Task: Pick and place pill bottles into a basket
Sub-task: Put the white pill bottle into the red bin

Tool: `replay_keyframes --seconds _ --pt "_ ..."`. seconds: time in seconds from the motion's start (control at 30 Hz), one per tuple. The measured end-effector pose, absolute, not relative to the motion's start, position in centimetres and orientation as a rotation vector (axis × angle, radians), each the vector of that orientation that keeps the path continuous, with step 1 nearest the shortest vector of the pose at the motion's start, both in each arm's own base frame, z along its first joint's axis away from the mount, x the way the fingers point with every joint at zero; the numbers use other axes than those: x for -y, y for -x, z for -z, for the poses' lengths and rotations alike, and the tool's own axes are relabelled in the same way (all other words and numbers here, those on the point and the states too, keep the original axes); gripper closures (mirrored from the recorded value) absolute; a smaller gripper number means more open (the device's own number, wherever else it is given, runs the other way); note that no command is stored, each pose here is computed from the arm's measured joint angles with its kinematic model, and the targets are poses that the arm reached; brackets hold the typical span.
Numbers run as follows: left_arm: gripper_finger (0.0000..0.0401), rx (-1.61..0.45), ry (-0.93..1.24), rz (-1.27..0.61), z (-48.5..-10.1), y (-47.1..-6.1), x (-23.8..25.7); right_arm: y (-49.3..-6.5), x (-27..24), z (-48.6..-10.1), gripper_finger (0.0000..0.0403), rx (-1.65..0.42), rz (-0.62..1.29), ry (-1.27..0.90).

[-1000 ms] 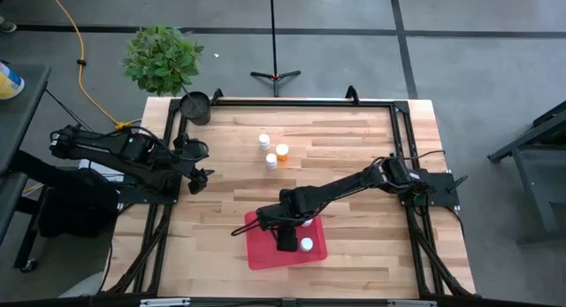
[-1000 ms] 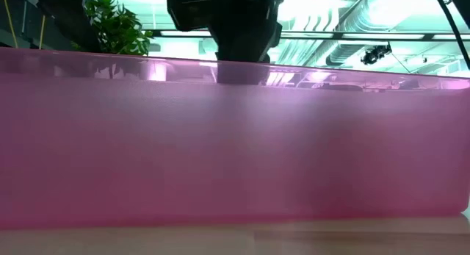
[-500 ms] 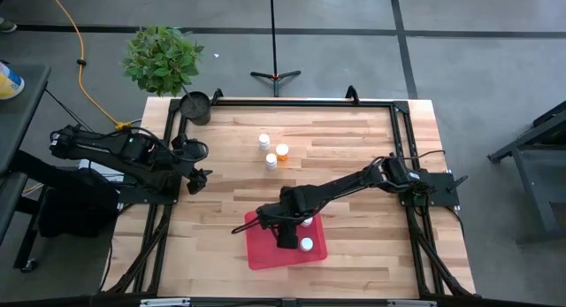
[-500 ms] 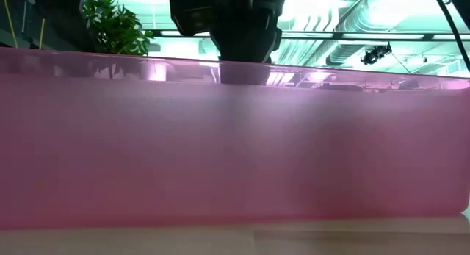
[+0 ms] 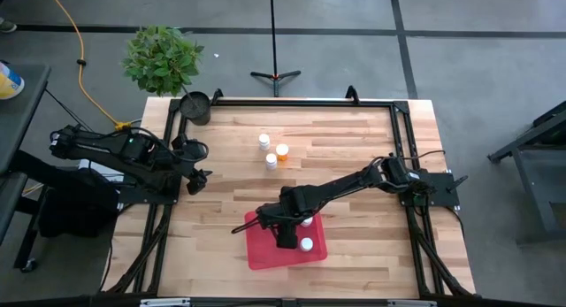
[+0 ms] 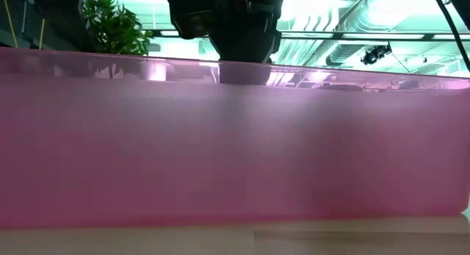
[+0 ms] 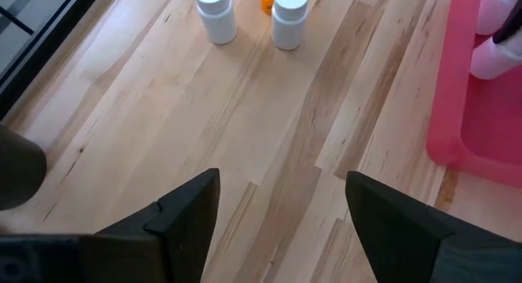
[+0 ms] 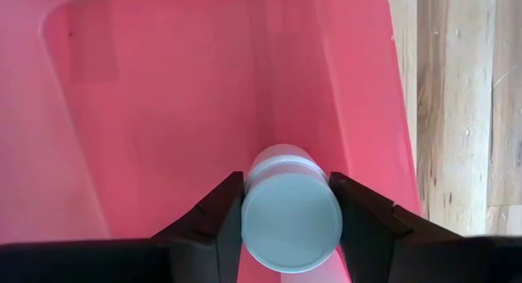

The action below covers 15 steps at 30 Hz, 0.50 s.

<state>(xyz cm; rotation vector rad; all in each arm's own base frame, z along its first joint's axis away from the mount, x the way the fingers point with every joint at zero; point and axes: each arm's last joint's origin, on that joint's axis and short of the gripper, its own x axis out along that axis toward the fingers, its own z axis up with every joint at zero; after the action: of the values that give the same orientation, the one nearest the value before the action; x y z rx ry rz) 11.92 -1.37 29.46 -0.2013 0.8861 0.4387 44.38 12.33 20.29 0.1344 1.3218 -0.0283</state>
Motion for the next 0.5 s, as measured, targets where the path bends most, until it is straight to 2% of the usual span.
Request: replay_keyframes --seconds 0.5 --pt "0.0103 -0.887 0.200 -0.439 -29.45 -11.91 1.37 -44.45 -12.23 -20.04 0.0257 -1.331 0.037 -0.156"
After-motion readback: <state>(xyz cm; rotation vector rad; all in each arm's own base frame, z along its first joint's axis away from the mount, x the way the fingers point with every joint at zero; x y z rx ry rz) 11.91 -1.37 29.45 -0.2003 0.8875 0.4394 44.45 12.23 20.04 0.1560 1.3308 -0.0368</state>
